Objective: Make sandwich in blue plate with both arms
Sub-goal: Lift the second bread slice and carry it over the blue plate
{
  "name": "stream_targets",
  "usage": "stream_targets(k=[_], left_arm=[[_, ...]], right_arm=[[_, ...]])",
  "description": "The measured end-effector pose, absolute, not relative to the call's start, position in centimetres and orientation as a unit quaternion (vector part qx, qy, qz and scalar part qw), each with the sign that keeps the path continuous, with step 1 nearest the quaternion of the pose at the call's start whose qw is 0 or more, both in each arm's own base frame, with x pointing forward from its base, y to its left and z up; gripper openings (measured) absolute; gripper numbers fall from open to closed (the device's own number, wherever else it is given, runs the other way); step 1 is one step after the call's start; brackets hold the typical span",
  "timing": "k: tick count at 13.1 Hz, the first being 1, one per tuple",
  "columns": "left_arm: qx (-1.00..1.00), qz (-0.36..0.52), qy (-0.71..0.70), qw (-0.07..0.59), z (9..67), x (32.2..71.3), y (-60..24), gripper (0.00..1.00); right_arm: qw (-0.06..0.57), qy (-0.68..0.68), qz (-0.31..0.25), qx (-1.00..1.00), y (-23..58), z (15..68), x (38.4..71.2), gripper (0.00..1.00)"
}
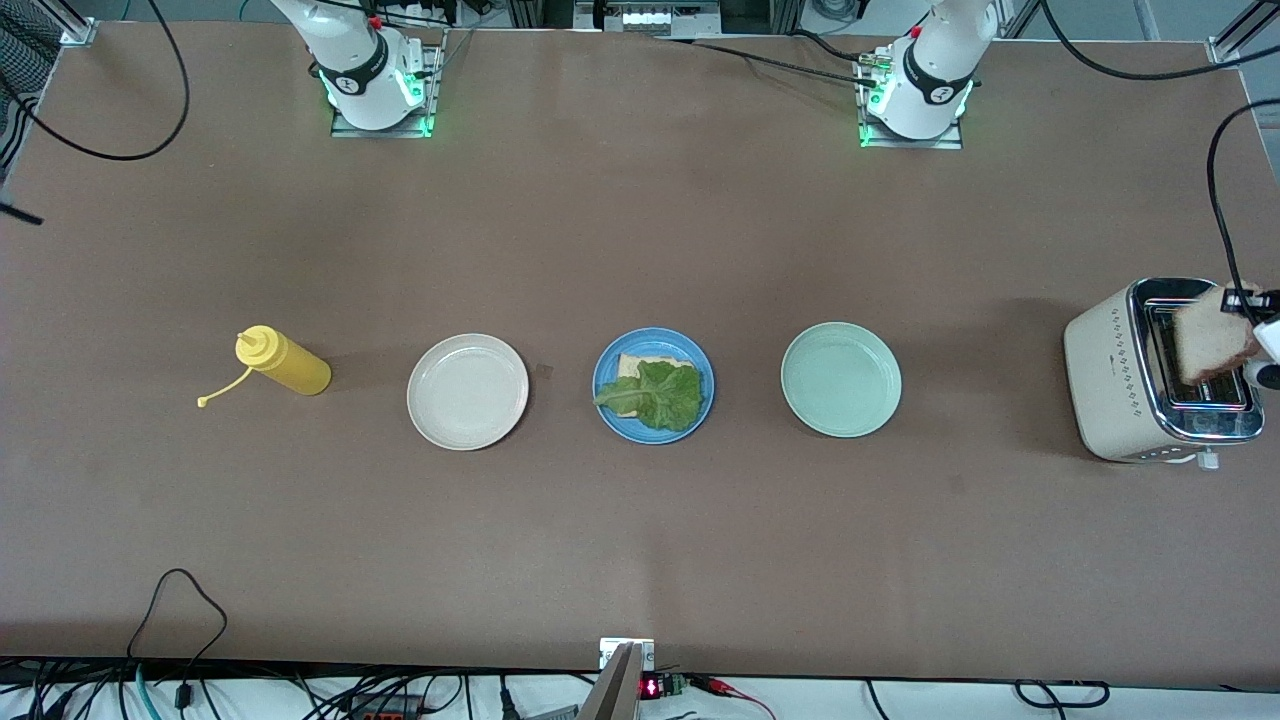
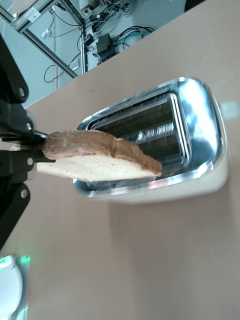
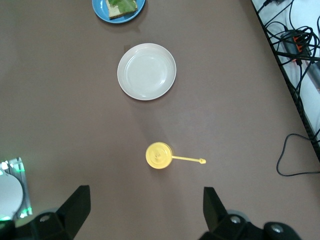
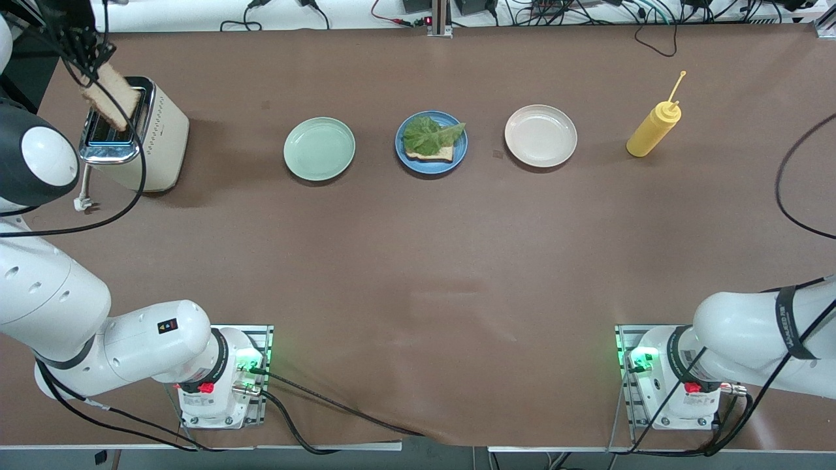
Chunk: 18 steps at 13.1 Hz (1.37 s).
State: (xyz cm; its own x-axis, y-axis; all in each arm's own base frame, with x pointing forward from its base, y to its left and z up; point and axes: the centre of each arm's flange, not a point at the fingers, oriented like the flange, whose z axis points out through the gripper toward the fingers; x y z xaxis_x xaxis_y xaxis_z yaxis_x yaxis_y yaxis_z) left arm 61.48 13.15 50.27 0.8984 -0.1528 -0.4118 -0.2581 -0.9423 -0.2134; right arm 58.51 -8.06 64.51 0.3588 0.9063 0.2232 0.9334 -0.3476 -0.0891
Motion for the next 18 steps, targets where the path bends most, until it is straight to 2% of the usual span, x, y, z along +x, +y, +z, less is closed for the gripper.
stream_targets(k=[3,4,7,12,15,18], left_arm=[[-0.957,0.199,0.184,0.106,51.9,61.6,1.5,0.08],[-0.957,0.197,0.198,0.076,51.4,61.5,-2.1,0.08],[-0.946,0.221,0.215,-0.103,45.6,62.1,-8.3,0.08],[-0.892,0.209,0.166,-0.364,34.0,65.7,-16.0,0.08],[-0.868,0.184,0.134,-0.442,30.1,66.3,-22.6,0.08],[-0.829,0.157,0.125,-0.522,26.3,65.3,-29.8,0.08]], right_arm=[[0.061,-0.485,-0.017,-0.872,1.4,65.1,58.2,1.0],[0.047,-0.451,-0.003,-0.891,4.1,64.8,58.2,1.0],[0.018,-0.315,0.019,-0.949,8.9,63.5,57.9,1.0],[0.004,-0.195,0.034,-0.98,4.2,61.1,59.0,1.0],[-0.001,-0.166,0.038,-0.985,1.8,60.8,59.0,1.0],[-0.003,-0.124,0.04,-0.992,1.4,60.8,58.5,1.0]])
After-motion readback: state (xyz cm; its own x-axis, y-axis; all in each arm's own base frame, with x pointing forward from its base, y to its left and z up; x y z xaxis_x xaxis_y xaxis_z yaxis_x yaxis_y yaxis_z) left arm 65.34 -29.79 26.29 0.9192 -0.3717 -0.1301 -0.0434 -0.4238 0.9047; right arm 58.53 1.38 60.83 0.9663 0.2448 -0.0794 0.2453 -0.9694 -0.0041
